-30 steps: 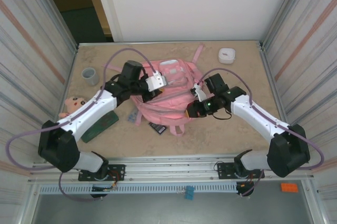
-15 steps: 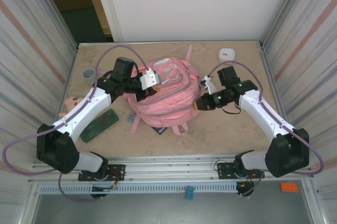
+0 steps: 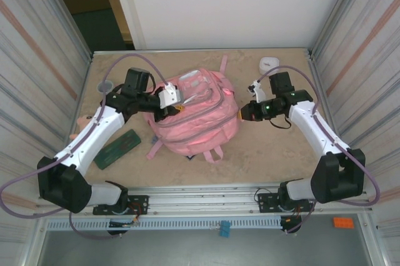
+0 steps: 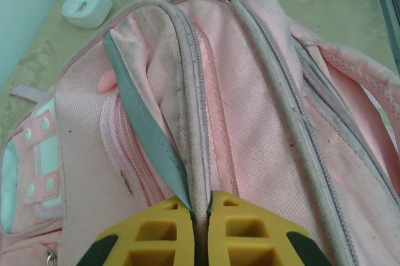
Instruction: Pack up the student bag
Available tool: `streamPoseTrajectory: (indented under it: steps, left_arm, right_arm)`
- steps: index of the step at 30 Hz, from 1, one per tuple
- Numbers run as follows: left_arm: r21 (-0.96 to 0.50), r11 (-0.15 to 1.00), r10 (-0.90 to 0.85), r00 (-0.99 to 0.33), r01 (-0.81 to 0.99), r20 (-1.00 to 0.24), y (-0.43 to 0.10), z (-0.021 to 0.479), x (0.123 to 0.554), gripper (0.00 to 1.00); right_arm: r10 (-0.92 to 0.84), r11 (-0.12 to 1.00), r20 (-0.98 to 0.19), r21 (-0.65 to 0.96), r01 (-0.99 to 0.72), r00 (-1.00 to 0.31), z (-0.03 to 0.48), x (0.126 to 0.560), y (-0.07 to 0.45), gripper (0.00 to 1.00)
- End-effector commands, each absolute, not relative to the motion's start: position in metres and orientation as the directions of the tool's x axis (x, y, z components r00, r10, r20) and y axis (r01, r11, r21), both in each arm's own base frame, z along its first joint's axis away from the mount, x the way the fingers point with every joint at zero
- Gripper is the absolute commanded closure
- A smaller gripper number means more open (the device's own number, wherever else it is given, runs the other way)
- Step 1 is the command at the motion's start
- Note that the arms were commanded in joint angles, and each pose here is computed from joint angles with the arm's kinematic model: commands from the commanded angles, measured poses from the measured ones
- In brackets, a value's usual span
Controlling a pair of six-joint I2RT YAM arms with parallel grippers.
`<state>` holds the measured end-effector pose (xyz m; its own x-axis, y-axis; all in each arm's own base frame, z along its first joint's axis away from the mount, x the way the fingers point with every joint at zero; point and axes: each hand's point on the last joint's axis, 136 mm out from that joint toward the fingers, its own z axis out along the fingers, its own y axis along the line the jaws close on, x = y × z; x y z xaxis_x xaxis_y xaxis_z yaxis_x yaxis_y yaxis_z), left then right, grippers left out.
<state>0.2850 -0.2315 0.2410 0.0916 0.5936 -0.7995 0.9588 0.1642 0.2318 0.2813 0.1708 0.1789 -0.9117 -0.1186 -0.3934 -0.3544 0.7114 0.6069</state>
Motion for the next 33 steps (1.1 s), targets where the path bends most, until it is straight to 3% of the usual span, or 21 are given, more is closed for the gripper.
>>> streamPoseTrajectory:
  steps: [1, 5, 9, 12, 15, 17, 20, 25, 28, 31, 33]
  left_arm:
    - [0.34, 0.188, 0.588, 0.172, 0.921, -0.791, -0.225, 0.255, 0.294, 1.0]
    - [0.388, 0.279, 0.642, 0.129, 0.879, -0.756, -0.221, 0.232, 0.335, 1.0]
    - [0.361, 0.272, 0.608, 0.132, 0.892, -0.783, -0.235, 0.232, 0.354, 0.89]
    - [0.358, 0.268, 0.583, 0.146, 0.895, -0.8, -0.243, 0.236, 0.359, 0.69]
    - [0.364, 0.246, 0.589, 0.159, 0.898, -0.792, -0.249, 0.241, 0.349, 0.38]
    - [0.389, 0.235, 0.609, 0.177, 0.891, -0.773, -0.254, 0.244, 0.336, 0.28]
    - [0.423, 0.168, 0.635, 0.231, 0.89, -0.737, -0.267, 0.245, 0.301, 0.22]
    - [0.416, 0.013, 0.618, 0.319, 0.909, -0.719, -0.295, 0.234, 0.24, 0.19]
    - [0.374, -0.032, 0.624, 0.311, 0.927, -0.717, -0.307, 0.222, 0.225, 0.22]
    - [0.35, -0.055, 0.662, 0.297, 0.935, -0.689, -0.315, 0.203, 0.224, 0.32]
    - [0.35, -0.043, 0.702, 0.278, 0.936, -0.656, -0.316, 0.19, 0.232, 0.44]
  right_arm:
    - [-0.194, 0.668, -0.481, 0.574, -0.474, -0.855, 0.192, 0.277, 0.195, 1.0]
    - [-0.234, 0.563, -0.509, 0.624, -0.542, -0.828, 0.202, 0.243, 0.226, 1.0]
    - [-0.227, 0.503, -0.547, 0.642, -0.579, -0.805, 0.203, 0.22, 0.25, 1.0]
    - [-0.198, 0.515, -0.552, 0.645, -0.565, -0.81, 0.202, 0.22, 0.254, 1.0]
    - [-0.186, 0.513, -0.559, 0.646, -0.565, -0.808, 0.203, 0.222, 0.257, 1.0]
    - [-0.191, 0.513, -0.556, 0.646, -0.565, -0.809, 0.202, 0.223, 0.259, 1.0]
    - [-0.204, 0.508, -0.548, 0.649, -0.567, -0.811, 0.202, 0.223, 0.262, 1.0]
    - [-0.216, 0.494, -0.557, 0.646, -0.582, -0.802, 0.207, 0.22, 0.265, 1.0]
    - [-0.217, 0.49, -0.557, 0.648, -0.583, -0.801, 0.209, 0.219, 0.266, 1.0]
    - [-0.219, 0.488, -0.555, 0.65, -0.583, -0.802, 0.21, 0.218, 0.266, 1.0]
    - [-0.219, 0.484, -0.562, 0.647, -0.589, -0.798, 0.212, 0.218, 0.266, 1.0]
